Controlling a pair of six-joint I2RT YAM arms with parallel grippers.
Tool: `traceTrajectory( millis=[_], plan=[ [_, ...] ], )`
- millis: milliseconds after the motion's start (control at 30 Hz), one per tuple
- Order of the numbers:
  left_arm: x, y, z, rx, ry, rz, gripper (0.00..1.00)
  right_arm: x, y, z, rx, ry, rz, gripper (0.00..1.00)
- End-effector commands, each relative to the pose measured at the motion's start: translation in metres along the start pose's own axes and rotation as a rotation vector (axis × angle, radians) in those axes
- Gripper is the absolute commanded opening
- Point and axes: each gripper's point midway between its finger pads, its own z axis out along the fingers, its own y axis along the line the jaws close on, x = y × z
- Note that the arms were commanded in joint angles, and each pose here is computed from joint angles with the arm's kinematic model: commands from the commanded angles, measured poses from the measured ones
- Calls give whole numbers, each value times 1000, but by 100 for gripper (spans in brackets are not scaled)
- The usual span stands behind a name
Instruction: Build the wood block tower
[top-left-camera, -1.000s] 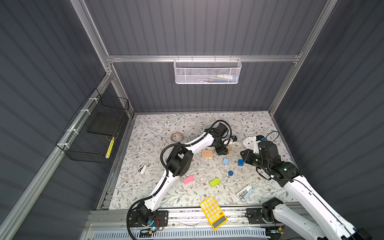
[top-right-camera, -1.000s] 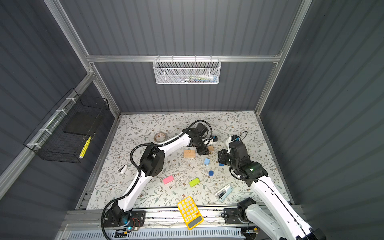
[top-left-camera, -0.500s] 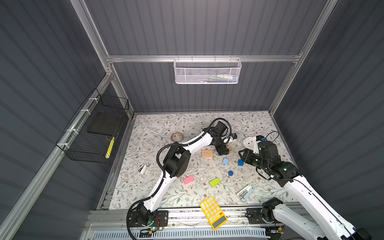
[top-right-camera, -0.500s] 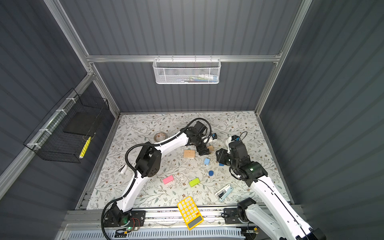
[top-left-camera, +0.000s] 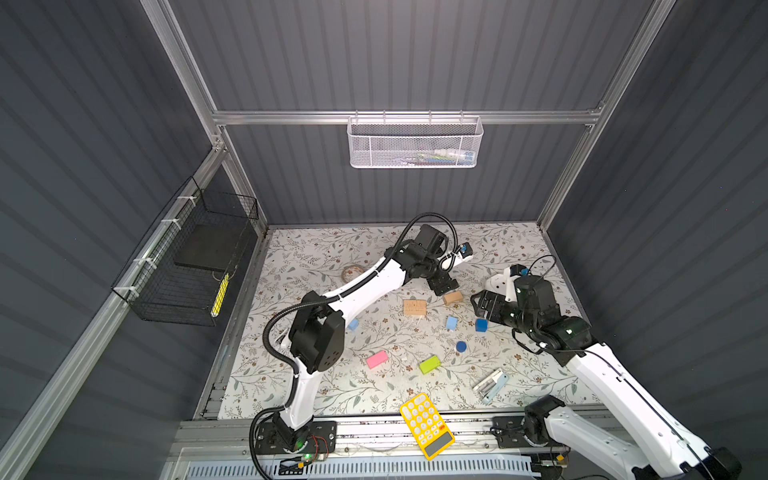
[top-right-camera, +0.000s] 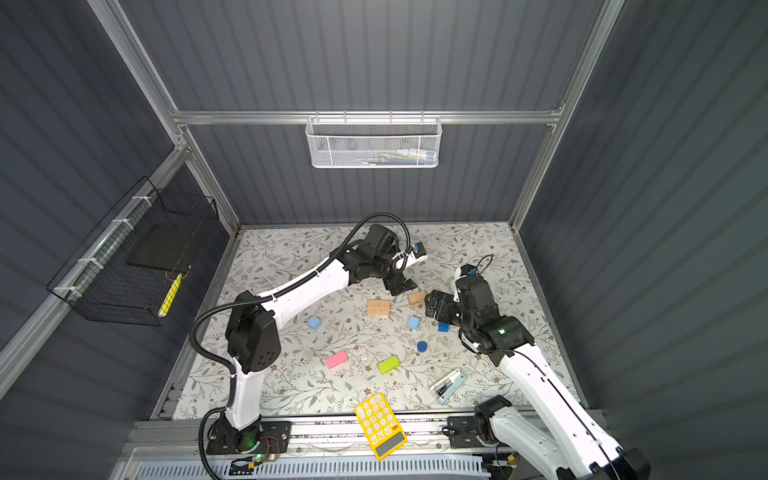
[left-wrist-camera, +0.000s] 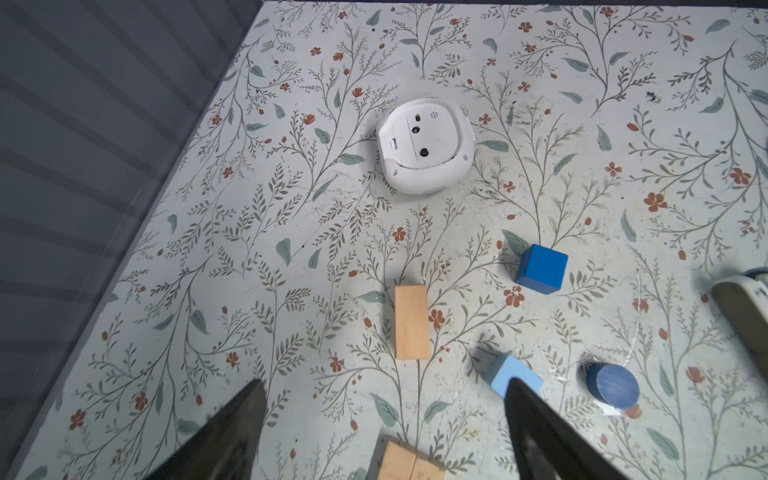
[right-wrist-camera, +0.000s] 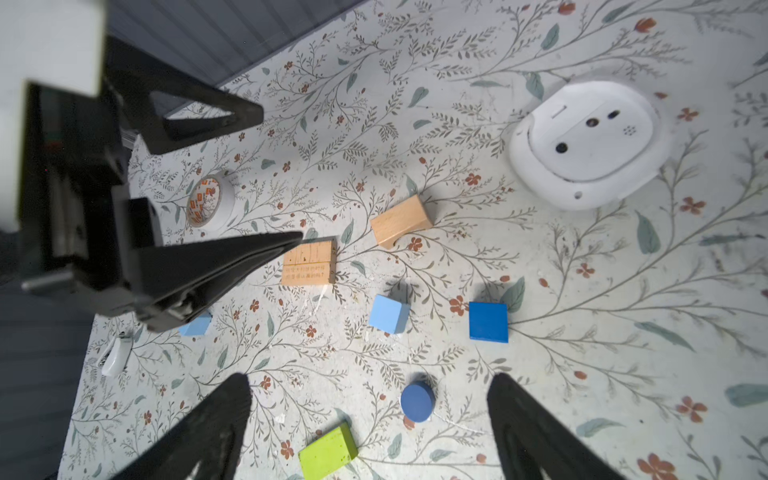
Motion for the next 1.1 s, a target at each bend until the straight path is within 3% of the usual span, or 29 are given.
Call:
traceTrajectory(
  millis=[0,300,533,800,1067],
  plan=[
    [-4,21,-38,-69,-74,-116,88,-14,1,-3,29,-26,-47,99],
    [19,38,-115,-168,-201,-347,86,-17,8,31,37,61,-119,99],
    [48,45,-150,-311,-220,-547,86,-12,13,79,57,252,-247,98],
    [78,63,-169,-351,-303,-781,87,1,-2,133,141,426,-352,91],
    [87,58,-160,-305,-299,-819,87,19,-19,168,187,517,-413,90]
  ],
)
